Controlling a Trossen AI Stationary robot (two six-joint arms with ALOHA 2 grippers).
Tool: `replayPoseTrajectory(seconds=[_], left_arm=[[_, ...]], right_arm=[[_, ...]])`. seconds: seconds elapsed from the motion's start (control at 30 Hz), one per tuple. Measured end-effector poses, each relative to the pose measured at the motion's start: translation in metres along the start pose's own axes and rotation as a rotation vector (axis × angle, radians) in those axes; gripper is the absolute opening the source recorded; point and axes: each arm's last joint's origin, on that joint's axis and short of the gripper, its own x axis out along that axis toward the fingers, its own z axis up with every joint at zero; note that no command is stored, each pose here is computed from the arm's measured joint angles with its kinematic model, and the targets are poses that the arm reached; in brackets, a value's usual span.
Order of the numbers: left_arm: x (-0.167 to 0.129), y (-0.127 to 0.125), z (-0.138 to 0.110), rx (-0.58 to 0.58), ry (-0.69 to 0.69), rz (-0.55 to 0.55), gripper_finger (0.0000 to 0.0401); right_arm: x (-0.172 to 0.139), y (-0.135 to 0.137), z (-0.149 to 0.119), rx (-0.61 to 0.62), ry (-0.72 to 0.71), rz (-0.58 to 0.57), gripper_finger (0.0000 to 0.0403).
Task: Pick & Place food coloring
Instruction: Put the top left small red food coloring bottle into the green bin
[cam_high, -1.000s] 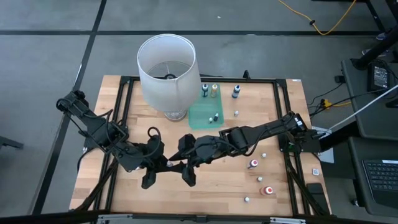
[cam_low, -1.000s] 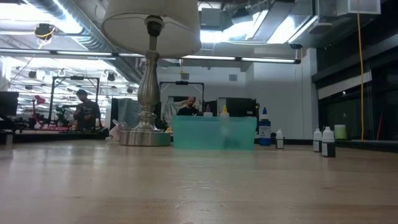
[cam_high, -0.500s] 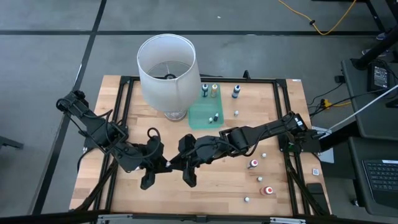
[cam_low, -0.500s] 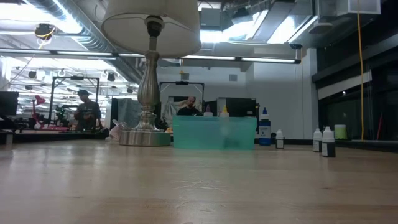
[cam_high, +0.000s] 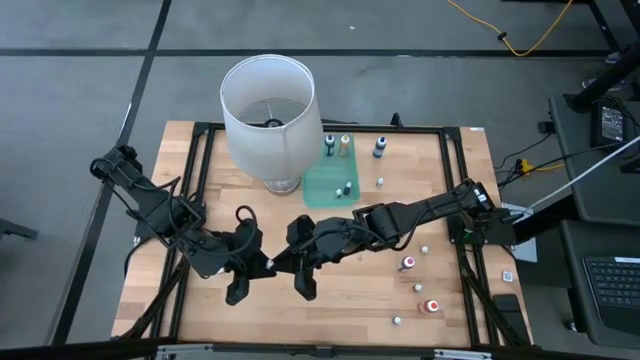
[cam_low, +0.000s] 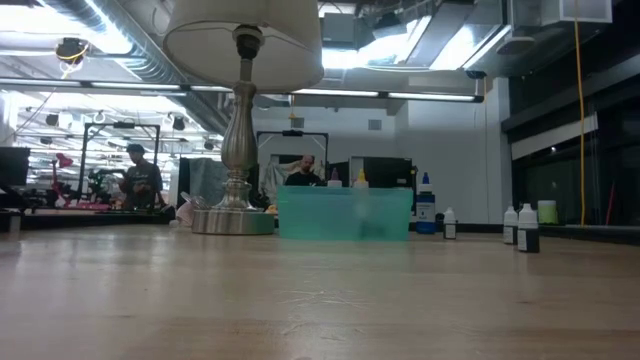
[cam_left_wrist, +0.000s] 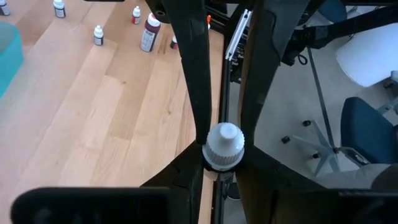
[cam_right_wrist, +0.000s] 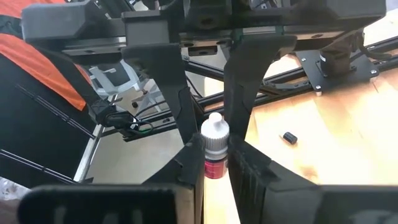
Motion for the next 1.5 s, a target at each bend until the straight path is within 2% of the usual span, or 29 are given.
replayPoseTrajectory(seconds=[0.37, 0.77, 1.1, 1.5], left_arm=[[0.0005, 0.0013, 0.0013, -0.005, -0.013, 0.015, 0.0072], [0.0005, 0.0019, 0.0015, -0.026, -0.024, 0.027, 0.0071], [0.0015, 0.0047, 0.004, -0.006, -0.03, 0.041, 0.0071], [0.0017, 0.0057, 0.0048, 0.004, -0.03, 0.044, 0.0071]], right_arm=[[0.0001, -0.0009, 0.0006, -0.003, -0.001, -0.002, 0.0083], [0.0002, -0.004, 0.0026, 0.004, -0.005, -0.008, 0.0069], [0.0, -0.0042, 0.0026, 0.019, -0.004, -0.01, 0.0083], [0.0, -0.0068, 0.004, -0.013, -0.005, -0.016, 0.0078]])
